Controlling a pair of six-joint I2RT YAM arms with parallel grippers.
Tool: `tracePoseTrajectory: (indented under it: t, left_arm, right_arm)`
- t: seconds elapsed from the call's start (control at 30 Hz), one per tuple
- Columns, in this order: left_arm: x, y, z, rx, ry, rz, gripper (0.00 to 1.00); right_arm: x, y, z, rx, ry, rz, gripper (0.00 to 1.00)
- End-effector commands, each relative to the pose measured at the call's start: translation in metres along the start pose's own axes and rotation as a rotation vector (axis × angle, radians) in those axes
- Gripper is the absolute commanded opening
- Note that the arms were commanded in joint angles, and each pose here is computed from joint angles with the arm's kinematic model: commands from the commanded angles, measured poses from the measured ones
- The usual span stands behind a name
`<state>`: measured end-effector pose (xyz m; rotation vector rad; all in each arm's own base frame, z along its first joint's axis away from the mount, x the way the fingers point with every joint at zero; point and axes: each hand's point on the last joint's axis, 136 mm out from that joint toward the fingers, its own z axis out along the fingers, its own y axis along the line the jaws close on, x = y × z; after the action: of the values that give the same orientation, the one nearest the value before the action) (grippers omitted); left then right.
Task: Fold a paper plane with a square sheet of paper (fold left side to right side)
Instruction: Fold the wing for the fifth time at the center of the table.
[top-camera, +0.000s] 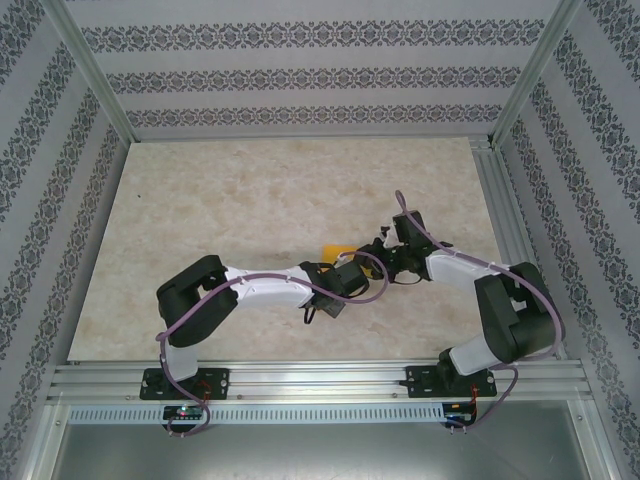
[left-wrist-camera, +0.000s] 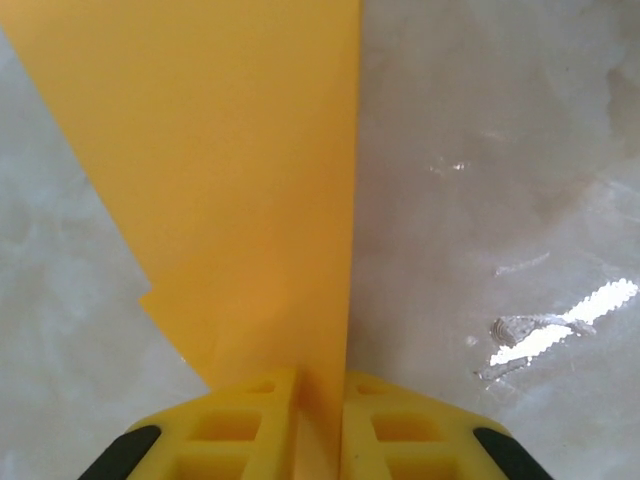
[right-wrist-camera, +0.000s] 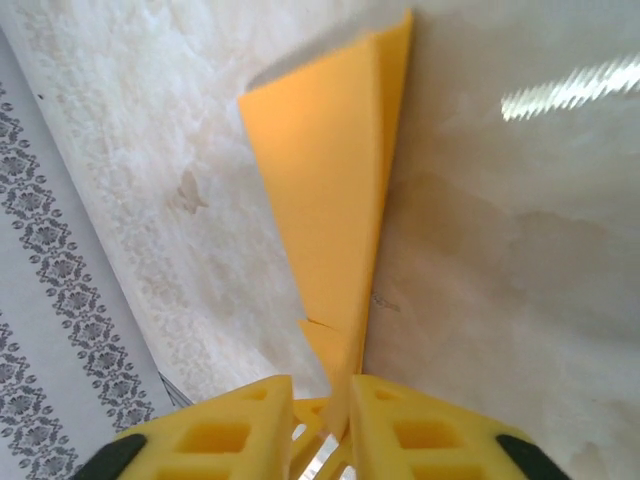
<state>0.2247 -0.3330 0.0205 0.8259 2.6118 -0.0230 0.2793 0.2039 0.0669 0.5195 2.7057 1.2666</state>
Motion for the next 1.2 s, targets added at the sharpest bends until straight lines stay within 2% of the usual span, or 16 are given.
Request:
tracePoseTrajectory:
  t: [0.0, 0.13, 0.33, 0.47, 0.63, 1.17]
  left_arm:
    - [-0.011, -0.001, -0.009, 0.081, -0.044, -0.079, 0.18]
    - [-0.014, 0.003, -0.012, 0.132, -0.061, -0.127, 0.17]
    - [-0.027, 0.006, -0.025, 0.233, -0.113, -0.203, 0.16]
    - [-0.035, 0.006, -0.033, 0.316, -0.141, -0.254, 0.15]
    - [-0.036, 0.006, -0.029, 0.388, -0.144, -0.312, 0.14]
    - [-0.033, -0.006, -0.009, 0.508, -0.120, -0.389, 0.10]
  right_arm:
    - [-0.011, 0.005, -0.020, 0.011, -0.049, -0.059, 0.28]
    - [-0.017, -0.001, -0.038, 0.049, -0.104, -0.105, 0.36]
    - [-0.014, -0.013, -0.040, 0.076, -0.109, -0.180, 0.40]
    - [-0.012, -0.010, -0.033, -0.004, -0.116, -0.193, 0.40]
    - [-0.010, 0.000, -0.028, -0.068, -0.141, -0.240, 0.48]
    - [0.002, 0.000, 0.007, -0.049, -0.079, -0.284, 0.50]
